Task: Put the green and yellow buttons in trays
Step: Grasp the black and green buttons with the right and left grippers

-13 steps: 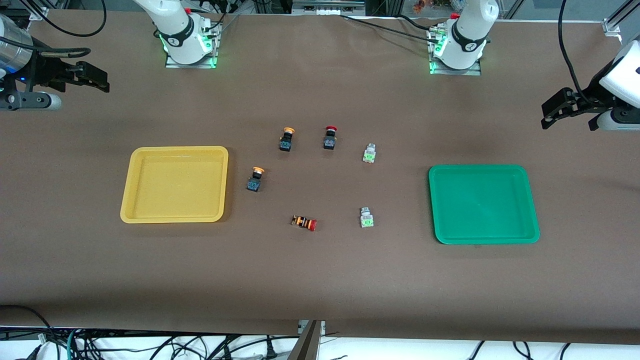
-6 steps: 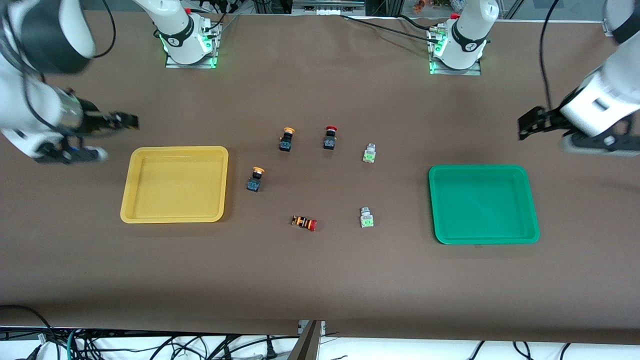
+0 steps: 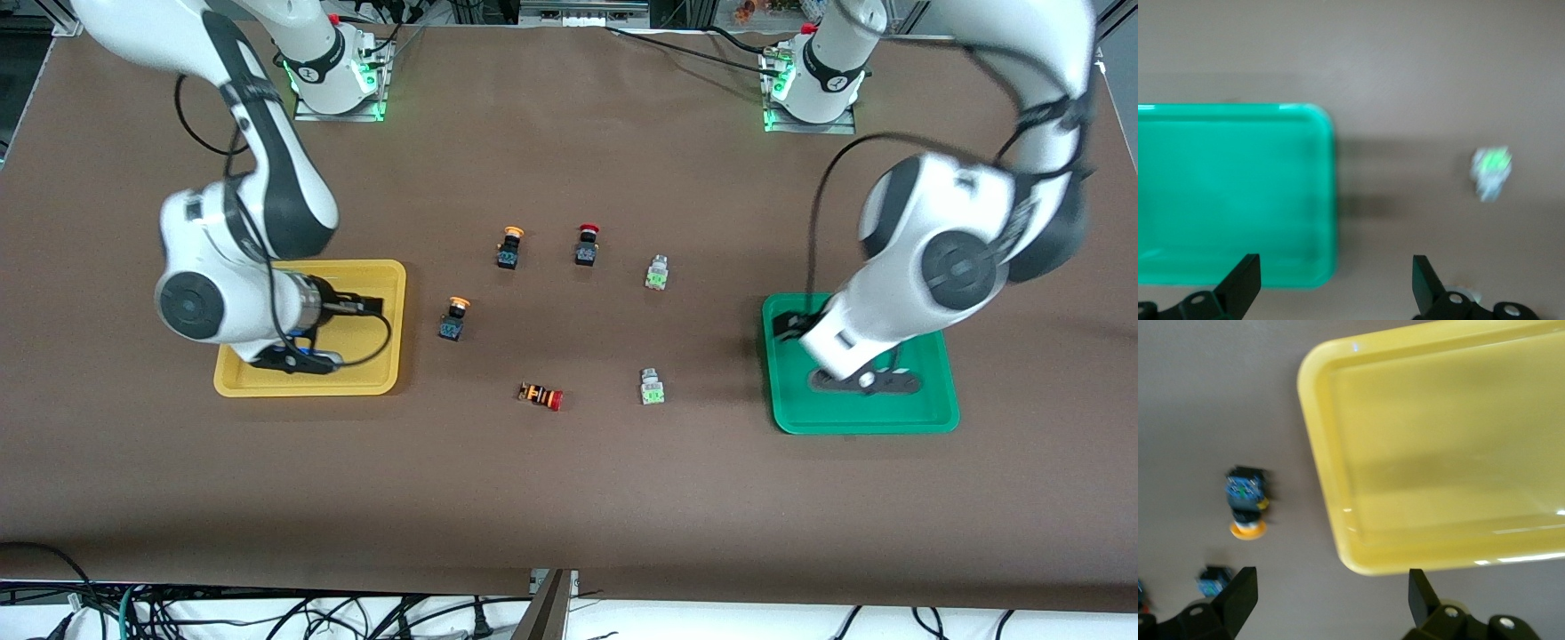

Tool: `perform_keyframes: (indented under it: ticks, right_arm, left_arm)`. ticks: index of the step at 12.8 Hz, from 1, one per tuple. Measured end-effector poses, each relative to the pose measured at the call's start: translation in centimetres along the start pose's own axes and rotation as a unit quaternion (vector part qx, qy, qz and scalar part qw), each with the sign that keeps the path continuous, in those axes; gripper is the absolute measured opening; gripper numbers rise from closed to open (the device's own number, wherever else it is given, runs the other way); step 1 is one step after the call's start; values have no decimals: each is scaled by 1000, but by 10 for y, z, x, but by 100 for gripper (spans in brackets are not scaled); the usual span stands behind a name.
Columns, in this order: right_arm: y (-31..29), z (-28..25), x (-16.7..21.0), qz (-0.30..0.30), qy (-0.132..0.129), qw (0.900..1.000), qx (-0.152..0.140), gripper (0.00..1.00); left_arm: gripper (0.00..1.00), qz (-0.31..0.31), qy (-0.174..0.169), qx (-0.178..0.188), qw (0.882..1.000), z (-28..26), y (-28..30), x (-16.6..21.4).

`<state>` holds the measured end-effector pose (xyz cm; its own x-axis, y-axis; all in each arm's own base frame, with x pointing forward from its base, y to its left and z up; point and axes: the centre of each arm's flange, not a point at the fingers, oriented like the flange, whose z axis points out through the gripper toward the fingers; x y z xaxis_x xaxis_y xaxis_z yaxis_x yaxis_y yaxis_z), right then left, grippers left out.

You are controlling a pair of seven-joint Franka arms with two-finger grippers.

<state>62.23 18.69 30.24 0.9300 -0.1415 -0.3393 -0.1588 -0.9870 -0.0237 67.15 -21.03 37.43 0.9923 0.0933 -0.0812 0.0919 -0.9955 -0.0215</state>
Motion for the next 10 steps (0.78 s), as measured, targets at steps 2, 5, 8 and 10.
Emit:
perform_keyframes:
  ticks: [2, 5, 8, 10]
  right_arm:
    - [-33, 25, 0, 15, 10, 1000, 2, 100]
    - [-86, 60, -13, 39, 28, 999, -1, 100]
    - [-105, 104, -12, 44, 34, 998, -6, 100]
    - [-99, 118, -6, 49, 37, 998, -7, 100]
  left_arm:
    - [100, -57, 35, -23, 998, 36, 56, 12]
    - [100, -79, 58, -45, 994, 82, 107, 8]
    - [100, -67, 58, -48, 995, 133, 134, 1]
    - [100, -59, 59, -51, 995, 164, 146, -4]
